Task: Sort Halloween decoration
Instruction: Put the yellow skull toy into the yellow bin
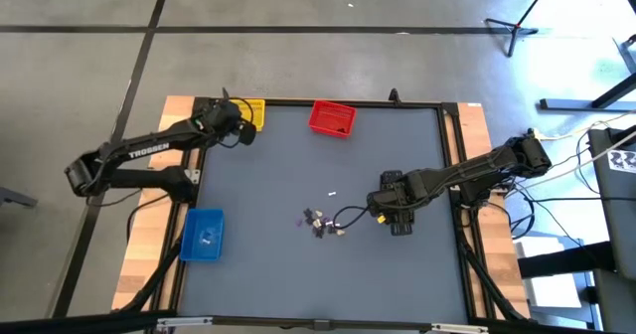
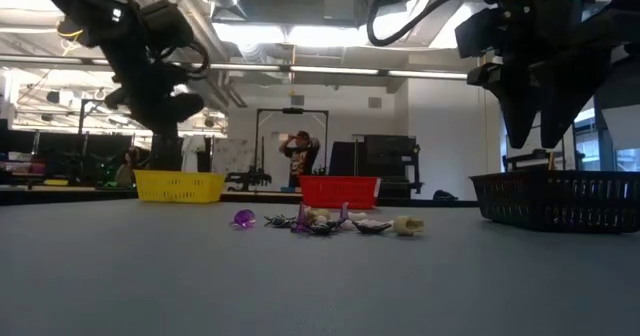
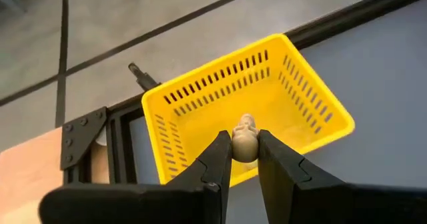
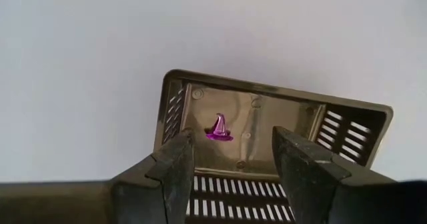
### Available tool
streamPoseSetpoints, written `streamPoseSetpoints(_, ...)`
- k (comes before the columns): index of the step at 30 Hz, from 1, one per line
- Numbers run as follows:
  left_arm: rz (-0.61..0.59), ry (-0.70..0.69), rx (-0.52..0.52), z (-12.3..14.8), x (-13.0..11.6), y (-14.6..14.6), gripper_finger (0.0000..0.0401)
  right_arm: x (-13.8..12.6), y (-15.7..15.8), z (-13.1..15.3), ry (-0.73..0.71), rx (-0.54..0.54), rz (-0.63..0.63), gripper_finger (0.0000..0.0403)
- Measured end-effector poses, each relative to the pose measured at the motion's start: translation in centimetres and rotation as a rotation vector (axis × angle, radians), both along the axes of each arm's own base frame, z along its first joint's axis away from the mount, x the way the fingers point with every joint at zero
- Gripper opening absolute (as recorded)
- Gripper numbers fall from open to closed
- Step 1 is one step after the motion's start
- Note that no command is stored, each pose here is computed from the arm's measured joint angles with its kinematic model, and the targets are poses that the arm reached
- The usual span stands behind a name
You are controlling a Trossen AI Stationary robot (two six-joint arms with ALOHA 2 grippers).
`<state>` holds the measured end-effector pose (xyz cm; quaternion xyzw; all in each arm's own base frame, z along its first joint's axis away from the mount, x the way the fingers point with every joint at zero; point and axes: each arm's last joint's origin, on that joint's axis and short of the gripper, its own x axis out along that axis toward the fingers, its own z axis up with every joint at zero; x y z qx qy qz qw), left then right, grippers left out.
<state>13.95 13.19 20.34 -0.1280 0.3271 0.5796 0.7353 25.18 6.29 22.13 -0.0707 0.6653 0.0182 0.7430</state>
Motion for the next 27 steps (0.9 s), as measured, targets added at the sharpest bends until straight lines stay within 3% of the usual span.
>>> streamPoseSetpoints(13, 0.018, 0.049, -0.042, -2.5, -1.0, -0.5, 0.0053, 0.0, 0.0, 0.0, -0.003, 0.001, 0.000, 0.0198)
streamPoseSetpoints(27, 0.052, 0.007, -0.047, -2.5, -1.0, -0.5, 0.0127, 0.2, 0.0, 0.0, -0.019, 0.002, 0.027, 0.0198)
